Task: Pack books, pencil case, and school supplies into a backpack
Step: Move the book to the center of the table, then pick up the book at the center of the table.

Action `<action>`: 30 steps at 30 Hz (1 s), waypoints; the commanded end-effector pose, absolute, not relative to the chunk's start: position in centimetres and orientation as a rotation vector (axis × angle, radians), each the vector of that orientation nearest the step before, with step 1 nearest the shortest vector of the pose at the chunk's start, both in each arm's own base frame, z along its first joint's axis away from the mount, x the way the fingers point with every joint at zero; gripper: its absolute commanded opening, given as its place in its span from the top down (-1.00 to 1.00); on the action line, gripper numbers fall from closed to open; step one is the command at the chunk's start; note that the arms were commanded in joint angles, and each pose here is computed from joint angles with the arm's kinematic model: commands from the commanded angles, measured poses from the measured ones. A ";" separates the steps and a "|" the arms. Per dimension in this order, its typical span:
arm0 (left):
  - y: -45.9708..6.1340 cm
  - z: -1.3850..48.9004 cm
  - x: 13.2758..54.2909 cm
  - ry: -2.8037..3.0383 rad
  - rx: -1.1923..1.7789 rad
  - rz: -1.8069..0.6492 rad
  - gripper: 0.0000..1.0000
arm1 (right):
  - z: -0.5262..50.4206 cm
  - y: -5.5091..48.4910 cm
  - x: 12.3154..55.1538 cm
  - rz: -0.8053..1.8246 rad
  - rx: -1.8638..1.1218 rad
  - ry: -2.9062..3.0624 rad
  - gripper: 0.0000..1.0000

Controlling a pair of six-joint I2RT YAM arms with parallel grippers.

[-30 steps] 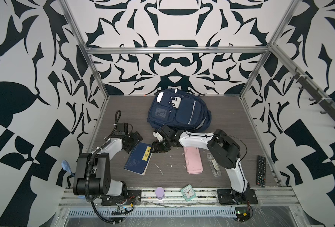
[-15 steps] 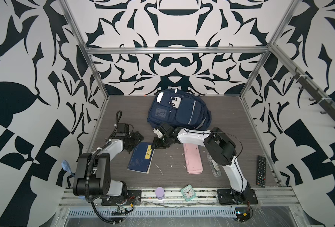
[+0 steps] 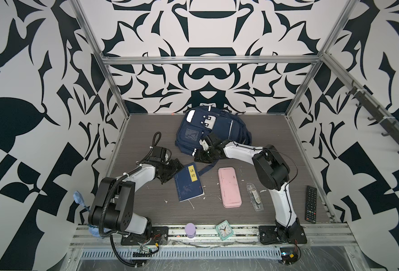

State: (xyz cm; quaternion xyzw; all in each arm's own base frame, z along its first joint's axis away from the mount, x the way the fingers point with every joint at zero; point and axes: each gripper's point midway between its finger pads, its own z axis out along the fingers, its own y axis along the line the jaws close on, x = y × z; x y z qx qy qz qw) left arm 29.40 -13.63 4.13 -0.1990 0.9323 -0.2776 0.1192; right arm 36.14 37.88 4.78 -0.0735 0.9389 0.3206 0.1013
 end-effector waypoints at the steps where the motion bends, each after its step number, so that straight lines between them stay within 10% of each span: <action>1: -12.9 4.0 28.1 2.774 -0.598 -0.758 -0.73 | 7.8 36.6 34.6 0.923 -0.287 2.732 0.15; 30: -13.9 1.4 20.7 2.913 -0.481 -0.671 -0.72 | 4.2 36.8 27.3 0.912 -0.417 2.848 0.31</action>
